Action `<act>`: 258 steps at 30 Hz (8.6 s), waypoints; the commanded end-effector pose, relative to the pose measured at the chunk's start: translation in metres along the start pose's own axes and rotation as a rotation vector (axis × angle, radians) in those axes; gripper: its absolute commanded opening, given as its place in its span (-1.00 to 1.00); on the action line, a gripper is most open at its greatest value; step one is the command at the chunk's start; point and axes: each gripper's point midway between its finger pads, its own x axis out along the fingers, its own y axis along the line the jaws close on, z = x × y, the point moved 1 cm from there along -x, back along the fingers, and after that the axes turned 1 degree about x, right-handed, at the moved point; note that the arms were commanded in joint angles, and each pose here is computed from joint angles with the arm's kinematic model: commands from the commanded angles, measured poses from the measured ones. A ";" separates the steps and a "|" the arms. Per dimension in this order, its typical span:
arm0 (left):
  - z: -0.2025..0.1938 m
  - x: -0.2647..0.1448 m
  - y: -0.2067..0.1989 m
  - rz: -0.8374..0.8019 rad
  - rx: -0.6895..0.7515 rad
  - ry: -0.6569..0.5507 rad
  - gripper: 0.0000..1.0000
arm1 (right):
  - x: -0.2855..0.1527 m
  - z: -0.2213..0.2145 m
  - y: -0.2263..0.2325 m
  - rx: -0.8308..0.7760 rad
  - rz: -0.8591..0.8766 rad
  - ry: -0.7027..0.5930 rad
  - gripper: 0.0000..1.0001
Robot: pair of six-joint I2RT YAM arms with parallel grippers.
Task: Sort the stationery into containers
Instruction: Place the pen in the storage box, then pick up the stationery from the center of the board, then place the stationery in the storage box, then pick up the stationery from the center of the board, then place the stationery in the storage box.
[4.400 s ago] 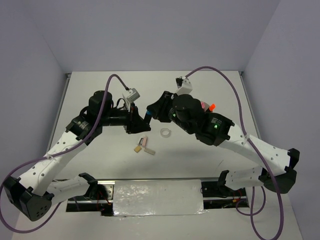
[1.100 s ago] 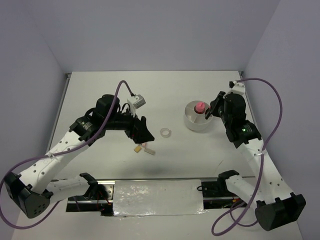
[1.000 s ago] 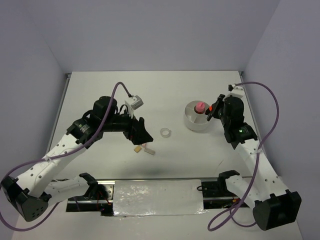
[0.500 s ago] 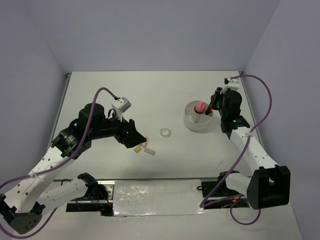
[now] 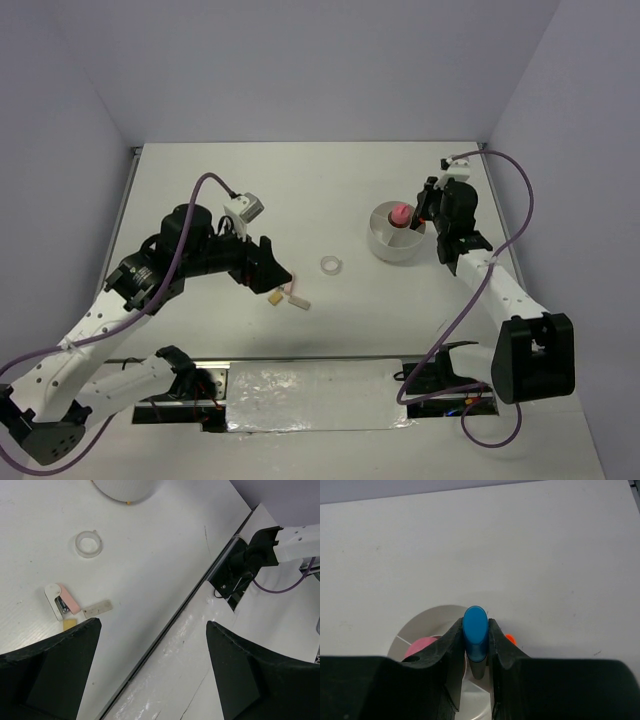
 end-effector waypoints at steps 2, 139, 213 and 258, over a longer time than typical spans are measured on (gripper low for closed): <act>0.025 -0.004 -0.005 0.007 0.035 -0.056 0.99 | 0.004 0.009 -0.003 -0.023 -0.001 -0.057 -0.70; 0.114 0.327 0.070 -0.044 0.329 0.056 -0.89 | -0.253 0.102 0.036 0.292 0.008 0.126 0.99; -0.005 -0.043 0.207 0.870 -0.434 0.034 0.99 | -0.125 -0.232 0.294 -0.679 0.720 0.808 0.29; 0.033 0.072 0.039 0.025 -0.654 0.033 0.56 | -0.180 -0.028 0.286 0.017 0.772 0.349 -0.91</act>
